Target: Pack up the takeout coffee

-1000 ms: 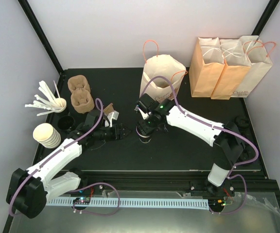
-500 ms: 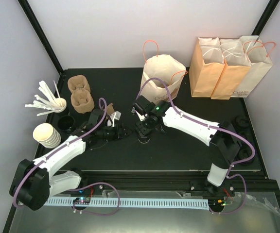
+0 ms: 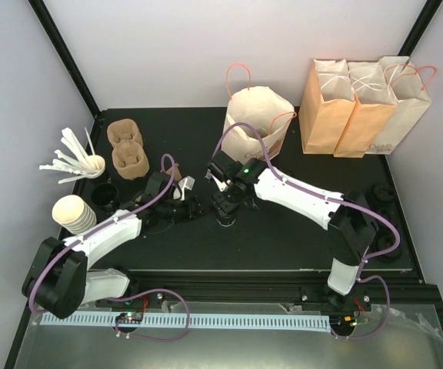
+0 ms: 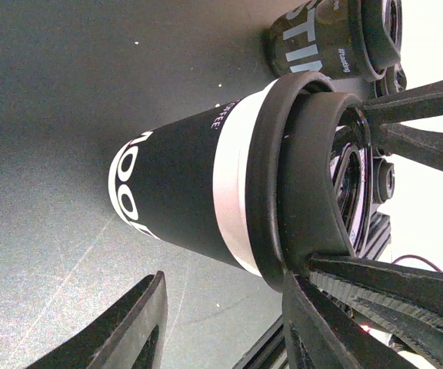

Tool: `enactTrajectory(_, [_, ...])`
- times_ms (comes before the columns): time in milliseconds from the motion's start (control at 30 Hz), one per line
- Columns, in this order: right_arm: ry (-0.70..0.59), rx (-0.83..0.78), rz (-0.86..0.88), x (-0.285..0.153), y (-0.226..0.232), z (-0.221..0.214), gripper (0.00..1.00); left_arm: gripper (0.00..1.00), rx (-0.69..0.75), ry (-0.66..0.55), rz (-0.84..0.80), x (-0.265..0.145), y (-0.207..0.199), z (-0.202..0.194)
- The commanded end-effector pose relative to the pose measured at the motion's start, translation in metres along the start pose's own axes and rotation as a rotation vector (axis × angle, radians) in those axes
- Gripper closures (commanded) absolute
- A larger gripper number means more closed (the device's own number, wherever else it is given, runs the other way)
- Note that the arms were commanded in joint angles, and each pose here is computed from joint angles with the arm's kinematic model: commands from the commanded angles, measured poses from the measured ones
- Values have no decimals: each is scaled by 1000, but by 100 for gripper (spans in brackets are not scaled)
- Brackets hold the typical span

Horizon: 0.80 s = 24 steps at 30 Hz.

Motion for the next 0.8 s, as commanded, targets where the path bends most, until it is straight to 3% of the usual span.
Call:
enactTrajectory(0, [105, -35, -7, 17, 3, -17, 28, 56, 46, -46, -30, 0, -7, 15])
enactTrajectory(767, [193, -64, 32, 31, 6, -35, 28, 58, 47, -32, -84, 18, -8, 36])
Point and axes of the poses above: each gripper's point midway between its finger pads, its own x axis out along the fingers, its own y axis along the line the jaws close on, z = x × y, the point moved 4 cm from there along -x, back along the fingers, and after that the axes turned 4 degrees about x, right-handed, at the moved point
